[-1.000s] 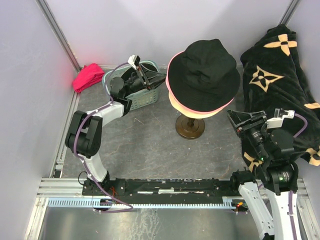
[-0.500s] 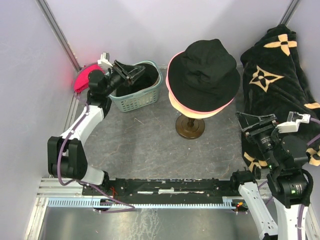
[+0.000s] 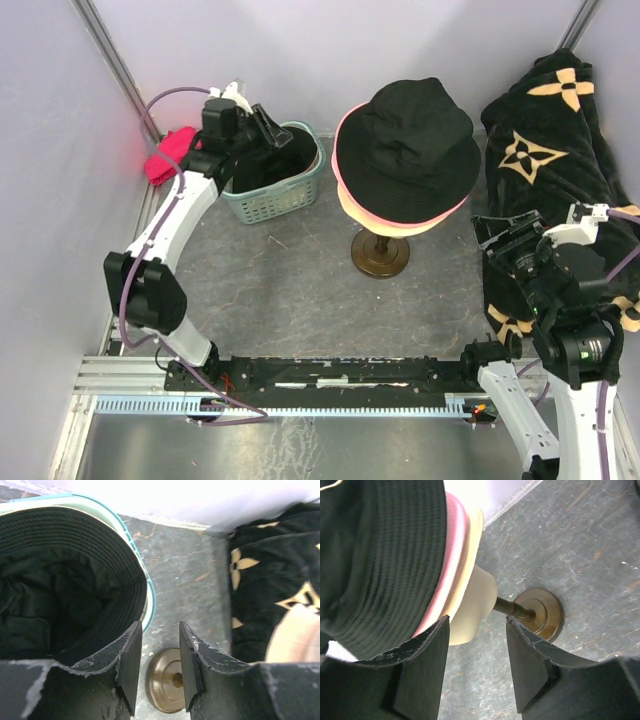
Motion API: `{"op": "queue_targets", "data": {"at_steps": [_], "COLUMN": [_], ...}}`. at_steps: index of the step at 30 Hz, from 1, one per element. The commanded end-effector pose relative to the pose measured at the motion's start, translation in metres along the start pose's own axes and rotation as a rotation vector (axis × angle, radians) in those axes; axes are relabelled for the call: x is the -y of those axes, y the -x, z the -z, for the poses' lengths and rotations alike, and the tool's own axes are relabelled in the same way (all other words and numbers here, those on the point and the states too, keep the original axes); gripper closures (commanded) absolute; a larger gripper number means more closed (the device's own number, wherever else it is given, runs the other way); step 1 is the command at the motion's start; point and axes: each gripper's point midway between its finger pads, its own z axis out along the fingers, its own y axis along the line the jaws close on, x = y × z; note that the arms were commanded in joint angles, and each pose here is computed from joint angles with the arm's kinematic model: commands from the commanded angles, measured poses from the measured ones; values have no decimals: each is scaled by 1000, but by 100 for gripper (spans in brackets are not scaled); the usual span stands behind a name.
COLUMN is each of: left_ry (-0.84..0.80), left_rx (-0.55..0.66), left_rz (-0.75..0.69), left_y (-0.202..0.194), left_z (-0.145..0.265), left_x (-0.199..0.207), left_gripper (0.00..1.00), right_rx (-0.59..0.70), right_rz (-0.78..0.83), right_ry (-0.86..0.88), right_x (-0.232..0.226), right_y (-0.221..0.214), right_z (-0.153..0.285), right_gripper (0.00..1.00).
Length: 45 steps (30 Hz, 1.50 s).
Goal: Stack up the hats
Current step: Stack the hat on the hat, then pick up the hat from the bin.
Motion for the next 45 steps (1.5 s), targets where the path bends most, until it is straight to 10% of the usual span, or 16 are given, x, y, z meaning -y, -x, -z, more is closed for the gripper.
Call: {"op": "queue_targets", "data": {"at_steps": [1, 45], "left_ry": [116, 258], "left_rx": [-54, -200], "left_rz": [-175, -503], "left_y": [-15, -71], "left_z": [-15, -80], "left_x": [-9, -23], "left_gripper": [55, 48], "right_rx": [49, 126], "right_rz": [85, 157], "right_ry": [-7, -24], "right_x": [-6, -7], "right_y": [18, 37], "right_z": [-1, 10], "right_gripper": [43, 41]}}
